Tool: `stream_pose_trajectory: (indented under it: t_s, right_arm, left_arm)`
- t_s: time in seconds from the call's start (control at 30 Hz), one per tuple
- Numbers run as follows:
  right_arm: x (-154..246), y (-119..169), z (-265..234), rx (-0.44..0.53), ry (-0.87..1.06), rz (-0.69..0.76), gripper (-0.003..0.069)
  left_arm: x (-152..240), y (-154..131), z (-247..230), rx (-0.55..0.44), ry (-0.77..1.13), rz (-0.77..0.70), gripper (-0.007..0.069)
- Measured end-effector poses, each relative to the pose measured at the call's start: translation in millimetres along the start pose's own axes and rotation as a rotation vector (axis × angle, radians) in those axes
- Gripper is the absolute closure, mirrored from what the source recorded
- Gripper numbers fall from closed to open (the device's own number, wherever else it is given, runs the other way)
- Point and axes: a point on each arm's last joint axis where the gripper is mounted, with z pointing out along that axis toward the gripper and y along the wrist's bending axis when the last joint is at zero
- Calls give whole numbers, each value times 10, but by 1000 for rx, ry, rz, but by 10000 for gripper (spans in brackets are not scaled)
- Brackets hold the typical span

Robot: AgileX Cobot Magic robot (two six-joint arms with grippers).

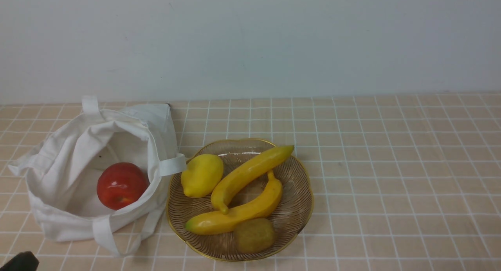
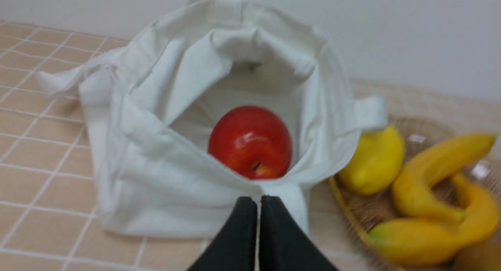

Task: Take the fruit out of the bag on the brown coffee tablecloth and place them on the plate.
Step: 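Reach into the white bag and grasp the apple with the left gripper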

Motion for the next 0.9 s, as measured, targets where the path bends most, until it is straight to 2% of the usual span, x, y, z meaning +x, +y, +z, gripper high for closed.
stream_pose_trajectory:
  t_s: [0.07,0.1,0.2,0.33,0.37,0.47,0.53,0.67,0.77,0.87,0.9]
  right_arm:
    - [0,0,0,0,0,0,673]
    - [0,0,0,0,0,0,673]
    - [0,0,0,0,0,0,673]
    - [0,0,0,0,0,0,673]
    - [0,0,0,0,0,0,673]
    - [0,0,0,0,0,0,673]
    - [0,0,0,0,0,0,673]
    - [0,0,0,0,0,0,673]
    - [0,0,0,0,0,0,673]
    - [0,0,0,0,0,0,673]
    - [0,0,0,0,0,0,673]
  left_arm:
    - [-73,-17,-3,25,-79,-148,633]
    - [-74,-15,-3,25,-79,-151,633]
    - [-169,-13,-16,50,-182,-379,633]
    - [-266,30,-40,47,-298,-531,633]
    - [-338,77,-69,32,-396,-603,633]
    - [-510,110,-149,23,-549,-658,633]
    - [-667,57,-219,46,-611,-624,633]
    - [-1065,-210,-387,118,-639,-364,633]
    - [-1290,-445,-313,119,-451,-85,633]
    - [-1343,-560,-59,97,-161,77,633]
    - [-1341,-565,-37,96,-137,88,633]
